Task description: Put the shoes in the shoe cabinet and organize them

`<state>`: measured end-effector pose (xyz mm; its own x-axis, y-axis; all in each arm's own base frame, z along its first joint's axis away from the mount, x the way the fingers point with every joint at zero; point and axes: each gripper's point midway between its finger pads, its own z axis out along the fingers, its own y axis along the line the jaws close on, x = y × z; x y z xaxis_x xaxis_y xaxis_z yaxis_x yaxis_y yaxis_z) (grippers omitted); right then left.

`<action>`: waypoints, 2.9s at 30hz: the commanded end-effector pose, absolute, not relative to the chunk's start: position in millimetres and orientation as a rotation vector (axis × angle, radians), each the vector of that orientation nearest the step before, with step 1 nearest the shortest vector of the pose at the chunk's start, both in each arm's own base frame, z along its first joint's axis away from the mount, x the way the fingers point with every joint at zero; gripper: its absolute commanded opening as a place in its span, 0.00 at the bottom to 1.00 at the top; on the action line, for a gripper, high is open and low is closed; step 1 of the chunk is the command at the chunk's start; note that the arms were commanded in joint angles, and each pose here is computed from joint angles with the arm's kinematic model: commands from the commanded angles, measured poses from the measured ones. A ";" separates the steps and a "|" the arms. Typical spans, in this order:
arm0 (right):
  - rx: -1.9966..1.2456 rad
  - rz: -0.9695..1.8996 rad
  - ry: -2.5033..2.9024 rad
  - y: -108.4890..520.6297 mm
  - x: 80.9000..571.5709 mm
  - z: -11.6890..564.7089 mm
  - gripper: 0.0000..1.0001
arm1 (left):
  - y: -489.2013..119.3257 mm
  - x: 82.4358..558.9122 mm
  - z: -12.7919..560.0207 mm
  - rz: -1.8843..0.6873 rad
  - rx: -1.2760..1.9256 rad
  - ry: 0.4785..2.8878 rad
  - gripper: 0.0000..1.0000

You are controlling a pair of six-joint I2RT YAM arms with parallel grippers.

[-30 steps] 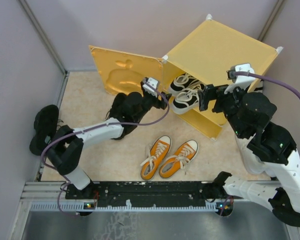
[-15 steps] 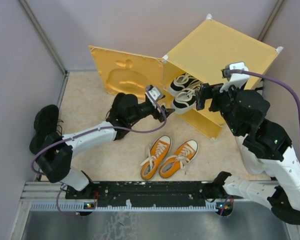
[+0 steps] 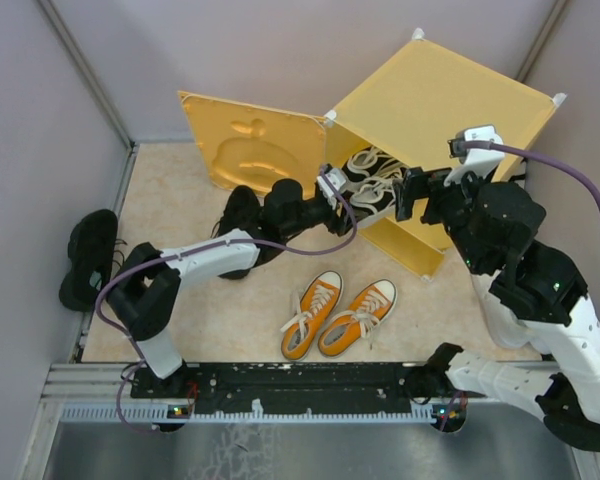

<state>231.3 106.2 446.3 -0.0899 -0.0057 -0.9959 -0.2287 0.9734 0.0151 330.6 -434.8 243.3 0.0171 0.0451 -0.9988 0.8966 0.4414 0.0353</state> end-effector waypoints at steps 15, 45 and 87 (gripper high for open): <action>-0.118 0.165 1.606 85.0 222.8 455.9 0.93 | -437.0 383.6 277.4 -0.750 0.561 1.476 0.00; -0.124 0.116 1.629 80.7 224.8 445.8 0.95 | -432.5 455.2 256.3 -0.550 0.180 1.470 0.05; -0.111 0.133 1.628 82.0 224.7 439.8 0.96 | -459.9 355.2 240.6 -0.844 0.621 1.500 0.00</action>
